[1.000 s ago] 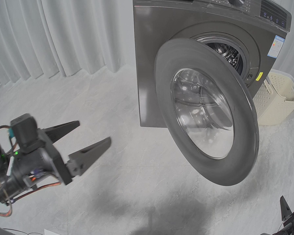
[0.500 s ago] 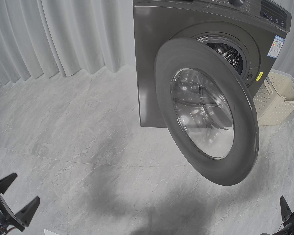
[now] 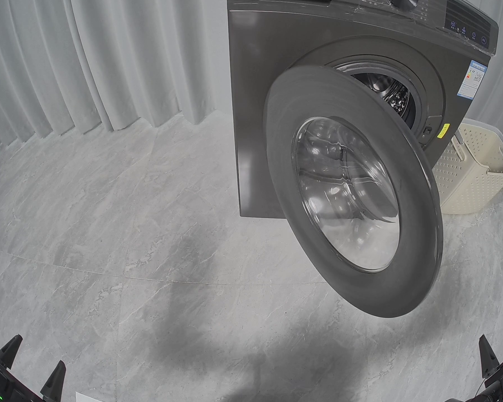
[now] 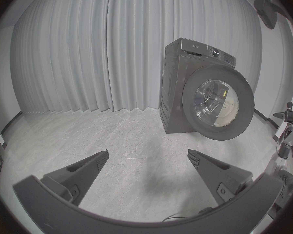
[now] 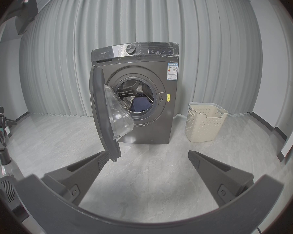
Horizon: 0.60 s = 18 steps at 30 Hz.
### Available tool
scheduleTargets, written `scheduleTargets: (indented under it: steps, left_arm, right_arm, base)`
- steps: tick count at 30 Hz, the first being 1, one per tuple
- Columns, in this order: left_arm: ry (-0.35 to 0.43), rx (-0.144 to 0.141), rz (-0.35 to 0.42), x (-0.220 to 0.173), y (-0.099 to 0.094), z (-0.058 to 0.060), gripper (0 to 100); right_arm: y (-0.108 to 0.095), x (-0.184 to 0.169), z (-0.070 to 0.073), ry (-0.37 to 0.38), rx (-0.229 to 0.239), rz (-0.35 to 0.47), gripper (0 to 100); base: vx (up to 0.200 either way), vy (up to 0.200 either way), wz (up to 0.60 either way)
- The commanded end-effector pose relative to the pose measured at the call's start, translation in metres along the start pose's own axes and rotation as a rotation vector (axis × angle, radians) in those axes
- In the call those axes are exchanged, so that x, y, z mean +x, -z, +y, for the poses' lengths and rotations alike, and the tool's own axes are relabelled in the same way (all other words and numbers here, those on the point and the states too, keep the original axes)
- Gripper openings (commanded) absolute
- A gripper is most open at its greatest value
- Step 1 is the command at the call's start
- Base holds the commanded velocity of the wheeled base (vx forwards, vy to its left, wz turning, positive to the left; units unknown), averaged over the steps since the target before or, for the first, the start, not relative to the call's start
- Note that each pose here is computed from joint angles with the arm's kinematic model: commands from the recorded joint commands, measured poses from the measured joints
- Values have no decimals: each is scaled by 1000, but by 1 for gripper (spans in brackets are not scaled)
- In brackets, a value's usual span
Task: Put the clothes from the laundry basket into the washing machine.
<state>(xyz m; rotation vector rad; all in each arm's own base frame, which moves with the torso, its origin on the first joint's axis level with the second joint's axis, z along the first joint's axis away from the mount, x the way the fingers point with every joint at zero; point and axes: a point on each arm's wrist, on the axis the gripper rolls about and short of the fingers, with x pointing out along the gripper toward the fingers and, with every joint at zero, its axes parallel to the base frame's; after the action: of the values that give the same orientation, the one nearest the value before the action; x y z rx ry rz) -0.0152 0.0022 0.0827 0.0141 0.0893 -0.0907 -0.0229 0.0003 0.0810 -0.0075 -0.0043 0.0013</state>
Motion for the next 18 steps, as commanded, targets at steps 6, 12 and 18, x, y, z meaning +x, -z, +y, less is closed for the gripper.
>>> scheduleTargets:
  steps: [6, 12, 18]
  left_arm:
    - [14, -6, 2, 0, 5, -1, 100]
    - [14, -3, 2, 0, 5, -1, 100]
    - [14, -8, 4, 0, 5, -1, 100]
  right_arm:
    - [5, 1, 0, 0, 0, 12, 100]
    - [5, 1, 0, 1, 0, 12, 100]
    - [5, 1, 0, 0, 0, 12, 100]
  base:
    - [0, 0, 0]
    - [0, 0, 0]
    - [0, -33, 0]
